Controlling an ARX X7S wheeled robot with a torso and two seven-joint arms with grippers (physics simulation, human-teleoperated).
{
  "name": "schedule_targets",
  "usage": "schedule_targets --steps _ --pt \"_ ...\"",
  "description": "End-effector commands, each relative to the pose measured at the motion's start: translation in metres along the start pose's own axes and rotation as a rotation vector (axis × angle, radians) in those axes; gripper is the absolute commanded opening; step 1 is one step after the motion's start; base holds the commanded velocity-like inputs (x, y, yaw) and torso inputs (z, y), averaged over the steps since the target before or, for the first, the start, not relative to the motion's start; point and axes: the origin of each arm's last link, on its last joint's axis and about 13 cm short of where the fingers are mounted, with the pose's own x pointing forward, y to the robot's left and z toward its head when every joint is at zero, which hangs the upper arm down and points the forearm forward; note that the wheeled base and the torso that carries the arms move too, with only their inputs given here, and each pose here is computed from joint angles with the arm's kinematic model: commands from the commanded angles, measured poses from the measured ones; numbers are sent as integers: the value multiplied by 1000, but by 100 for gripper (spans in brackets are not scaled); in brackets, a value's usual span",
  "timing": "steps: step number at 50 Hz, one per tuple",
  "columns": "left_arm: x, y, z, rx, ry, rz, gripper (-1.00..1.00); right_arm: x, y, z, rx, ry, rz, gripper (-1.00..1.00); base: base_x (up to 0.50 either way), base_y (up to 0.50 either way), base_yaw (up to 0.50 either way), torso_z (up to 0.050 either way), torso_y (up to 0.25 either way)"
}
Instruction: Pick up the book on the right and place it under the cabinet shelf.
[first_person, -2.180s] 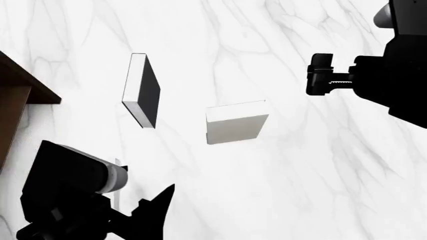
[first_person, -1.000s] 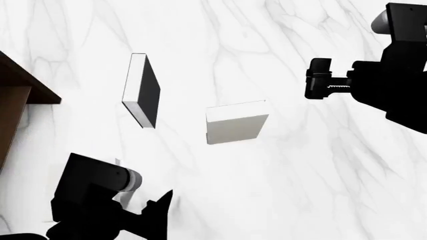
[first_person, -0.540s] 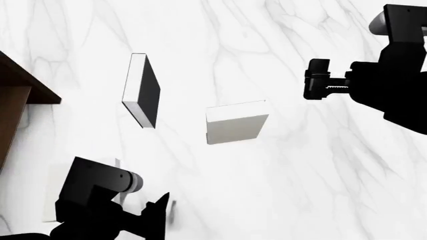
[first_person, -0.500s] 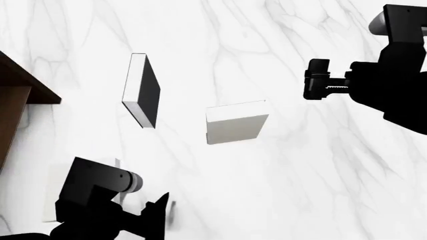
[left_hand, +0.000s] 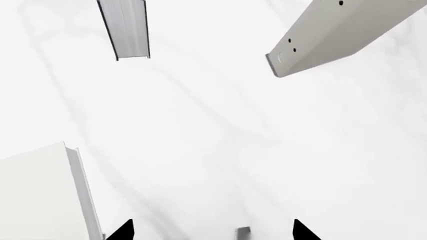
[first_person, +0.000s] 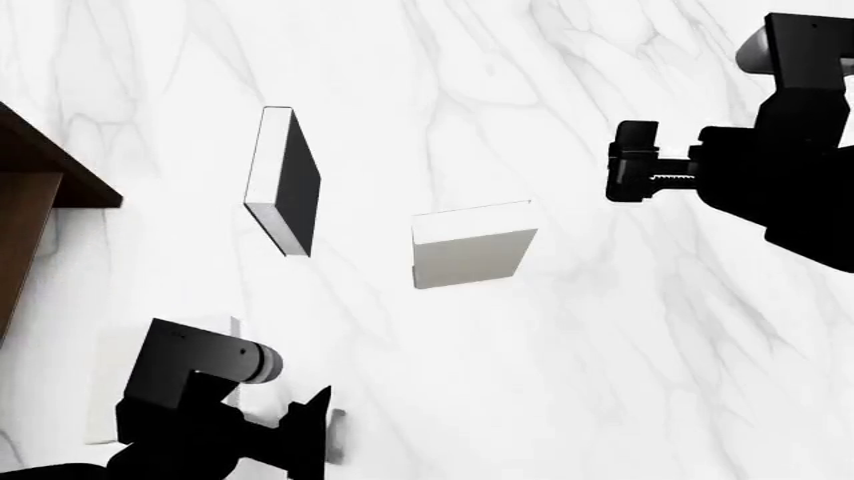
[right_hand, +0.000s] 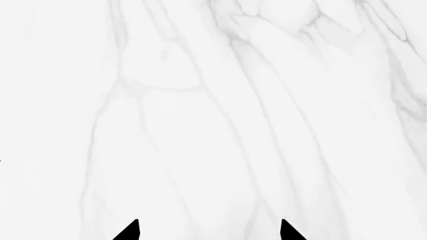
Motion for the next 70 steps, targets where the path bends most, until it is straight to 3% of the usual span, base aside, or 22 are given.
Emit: schedule_targets --steps 1,70 --pt "5 3 -2 -4 5 10 100 0 0 0 0 1 1 100 0 0 0 0 0" --pt "31 19 -21 -11 68 61 100 3 1 -3 -1 9 3 100 0 0 0 0 0"
